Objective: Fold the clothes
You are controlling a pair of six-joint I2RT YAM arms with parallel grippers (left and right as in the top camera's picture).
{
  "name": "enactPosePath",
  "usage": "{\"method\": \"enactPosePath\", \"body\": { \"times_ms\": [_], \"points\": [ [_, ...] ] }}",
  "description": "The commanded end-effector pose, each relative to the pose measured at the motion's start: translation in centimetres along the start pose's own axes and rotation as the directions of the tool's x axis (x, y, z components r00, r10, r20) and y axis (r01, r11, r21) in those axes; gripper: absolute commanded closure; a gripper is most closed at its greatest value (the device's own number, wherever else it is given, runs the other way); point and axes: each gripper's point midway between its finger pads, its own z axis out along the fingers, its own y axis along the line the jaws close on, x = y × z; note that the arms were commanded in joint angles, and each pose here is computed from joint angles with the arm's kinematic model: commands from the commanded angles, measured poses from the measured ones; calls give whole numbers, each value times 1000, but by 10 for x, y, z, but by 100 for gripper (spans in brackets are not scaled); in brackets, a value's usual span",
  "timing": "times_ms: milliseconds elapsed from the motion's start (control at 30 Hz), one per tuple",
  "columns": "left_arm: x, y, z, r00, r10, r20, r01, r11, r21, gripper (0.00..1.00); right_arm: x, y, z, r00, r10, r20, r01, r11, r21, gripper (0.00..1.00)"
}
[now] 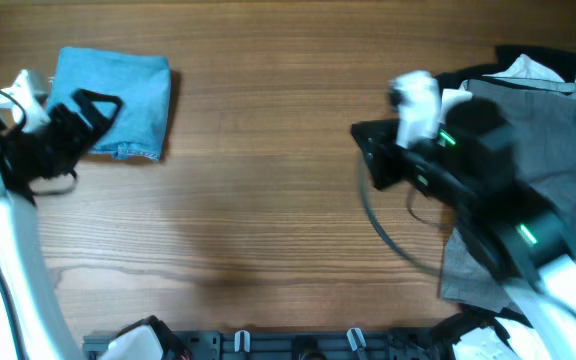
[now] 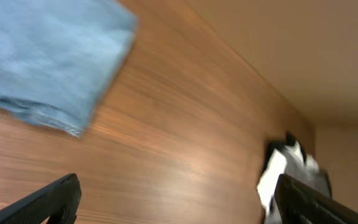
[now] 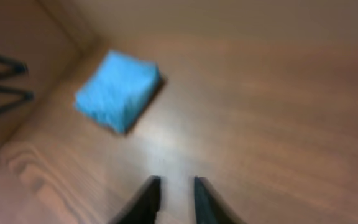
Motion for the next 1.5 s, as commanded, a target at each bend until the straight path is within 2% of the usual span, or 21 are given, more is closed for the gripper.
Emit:
{"method": "enactPosePath", "body": {
  "times_ms": [0,33,67,233,433,567,633,800,900,1033,1200,1333,1467],
  "points": [
    [31,-52,-50,966,239,99,-237,971,-34,0,-31,6,-61,981,-31,194,23,999,45,39],
    [40,-59,-60,955,273,116,-269,962,-41,0,-32,9,-72,975,-36,220,28,999,39,11],
    [47,-65,-69,943,305,134,-300,952,-53,0,-33,12,-82,970,-39,238,32,999,35,1],
    [67,-69,-103,895,395,208,-370,917,-151,0,-24,14,-103,967,-40,250,33,999,31,0],
    [71,-72,-120,871,417,261,-385,908,-166,0,-14,10,-96,979,-21,202,13,999,39,0],
    [71,-72,-120,871,417,261,-385,908,-166,0,-11,9,-93,979,83,186,-90,996,26,0],
    [71,-72,-120,871,417,261,-385,908,-166,0,-10,8,-91,967,181,181,-186,982,12,0],
    [71,-72,-120,871,417,261,-385,908,-166,0,-10,-13,-93,959,182,216,-211,970,123,0],
    [71,-72,-120,870,417,262,-385,908,-166,0,-14,-20,-96,957,161,240,-203,965,164,0],
    [71,-72,-120,871,417,261,-385,908,-166,0,-14,-18,-96,978,-18,206,-23,980,196,0],
    [71,-72,-120,870,417,262,-385,908,-165,0,-4,-25,-85,969,-186,164,145,961,234,0],
    [71,-72,-120,871,417,261,-385,908,-166,0,12,-44,-75,959,-196,203,139,953,268,0],
    [71,-72,-120,871,417,261,-385,908,-166,0,40,-51,-71,944,-197,266,135,963,234,0]
  ]
}}
